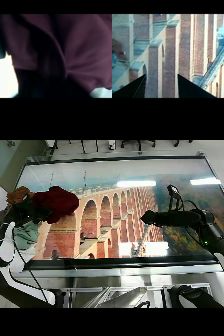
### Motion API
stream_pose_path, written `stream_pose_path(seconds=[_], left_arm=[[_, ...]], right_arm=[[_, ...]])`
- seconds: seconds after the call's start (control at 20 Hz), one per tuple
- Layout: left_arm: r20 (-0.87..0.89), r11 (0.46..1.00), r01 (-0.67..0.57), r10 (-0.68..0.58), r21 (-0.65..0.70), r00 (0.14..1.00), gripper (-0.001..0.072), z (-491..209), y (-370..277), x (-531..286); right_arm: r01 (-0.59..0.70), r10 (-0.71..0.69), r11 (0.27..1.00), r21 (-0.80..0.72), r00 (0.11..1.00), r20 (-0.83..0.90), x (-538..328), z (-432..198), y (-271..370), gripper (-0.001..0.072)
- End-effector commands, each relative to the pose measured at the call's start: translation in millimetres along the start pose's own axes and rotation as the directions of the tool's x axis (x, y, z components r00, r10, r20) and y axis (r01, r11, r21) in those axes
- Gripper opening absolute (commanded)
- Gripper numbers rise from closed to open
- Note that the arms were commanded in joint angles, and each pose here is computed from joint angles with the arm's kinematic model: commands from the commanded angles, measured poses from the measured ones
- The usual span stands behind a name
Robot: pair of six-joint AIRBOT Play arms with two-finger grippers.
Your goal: Fold the shirts.
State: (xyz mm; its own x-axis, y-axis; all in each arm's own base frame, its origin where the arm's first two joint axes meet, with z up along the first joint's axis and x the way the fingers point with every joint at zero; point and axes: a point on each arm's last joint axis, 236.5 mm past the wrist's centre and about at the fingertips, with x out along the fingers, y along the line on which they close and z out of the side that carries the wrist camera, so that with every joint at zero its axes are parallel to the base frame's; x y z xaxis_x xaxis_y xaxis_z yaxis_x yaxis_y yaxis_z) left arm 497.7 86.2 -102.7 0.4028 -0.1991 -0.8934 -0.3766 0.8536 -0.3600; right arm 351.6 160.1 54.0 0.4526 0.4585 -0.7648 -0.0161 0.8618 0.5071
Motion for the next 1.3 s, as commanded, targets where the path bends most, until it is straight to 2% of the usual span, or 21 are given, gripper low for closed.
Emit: stream_pose_path(seconds=[0.0, 0.1, 0.2, 0.35, 0.45, 0.65, 0.75, 0.85, 0.9, 0.95, 1.0, 1.1, 1.25], left_arm=[[-0.107, 0.999, 0.025, -0.021, 0.039, 0.994, 0.0015, -12.2, -20.8, 8.1], [-0.086, 0.994, 0.054, -0.045, 0.097, 0.995, 0.0015, -2.8, -50.9, -14.4], [-0.052, 0.974, 0.108, -0.099, 0.199, 0.994, 0.0015, 5.1, -107.5, -51.6], [-0.090, 0.895, 0.281, -0.266, 0.346, 0.960, 0.0015, -23.8, -220.3, -119.2], [-0.174, 0.814, 0.354, -0.308, 0.461, 0.935, 0.0015, -73.9, -280.9, -150.5], [-0.350, 0.668, 0.468, -0.316, 0.578, 0.882, 0.0015, -196.9, -369.9, -159.0], [-0.419, 0.626, 0.508, -0.299, 0.592, 0.857, 0.0016, -259.6, -397.4, -138.2], [-0.484, 0.608, 0.528, -0.254, 0.593, 0.837, 0.0017, -322.1, -407.8, -108.3], [-0.503, 0.597, 0.534, -0.238, 0.599, 0.831, 0.0188, -344.5, -410.0, -96.7], [-0.523, 0.593, 0.537, -0.218, 0.600, 0.824, 0.0562, -362.6, -409.9, -88.1], [-0.539, 0.615, 0.532, -0.197, 0.583, 0.819, 0.0696, -372.0, -408.1, -83.8], [-0.563, 0.614, 0.530, -0.163, 0.584, 0.810, 0.0696, -368.4, -403.4, -91.8], [-0.557, 0.632, 0.512, -0.149, 0.581, 0.817, 0.0696, -307.7, -384.4, -135.7]], right_arm=[[-0.005, 0.005, 1.000, 0.006, 1.000, 0.009, 0.8, 2.2, 0.8, 0.0434], [-0.006, 0.006, 1.000, 0.005, 1.000, 0.010, -0.1, 2.5, 1.3, 0.0434], [-0.008, 0.008, 1.000, 0.002, 1.000, 0.015, -1.9, 3.7, 2.6, 0.0433], [-0.015, 0.016, 1.000, -0.008, 0.999, 0.040, -9.6, 10.3, 7.1, 0.0433], [-0.013, 0.014, 1.000, -0.003, 0.998, 0.063, -18.9, 16.1, 3.6, 0.0434], [0.040, -0.041, 0.997, 0.068, 0.999, 0.011, -50.5, 6.2, -31.3, 0.0434], [0.069, -0.068, 0.994, 0.088, 0.998, -0.014, -67.0, -0.3, -48.8, 0.0434], [0.088, -0.086, 0.989, 0.116, 0.996, -0.023, -76.9, -2.6, -62.1, 0.0434], [0.096, -0.092, 0.987, 0.130, 0.995, -0.034, -79.0, -4.5, -67.1, 0.0434], [0.100, -0.096, 0.985, 0.140, 0.995, -0.042, -79.6, -5.7, -70.2, 0.0434], [0.102, -0.097, 0.986, 0.133, 0.994, -0.045, -79.4, -6.0, -71.5, 0.0434], [0.102, -0.096, 0.987, 0.128, 0.994, -0.051, -78.5, -6.6, -72.6, 0.0434], [0.103, -0.095, 0.987, 0.123, 0.993, -0.065, -78.3, -9.7, -72.8, 0.0435]])
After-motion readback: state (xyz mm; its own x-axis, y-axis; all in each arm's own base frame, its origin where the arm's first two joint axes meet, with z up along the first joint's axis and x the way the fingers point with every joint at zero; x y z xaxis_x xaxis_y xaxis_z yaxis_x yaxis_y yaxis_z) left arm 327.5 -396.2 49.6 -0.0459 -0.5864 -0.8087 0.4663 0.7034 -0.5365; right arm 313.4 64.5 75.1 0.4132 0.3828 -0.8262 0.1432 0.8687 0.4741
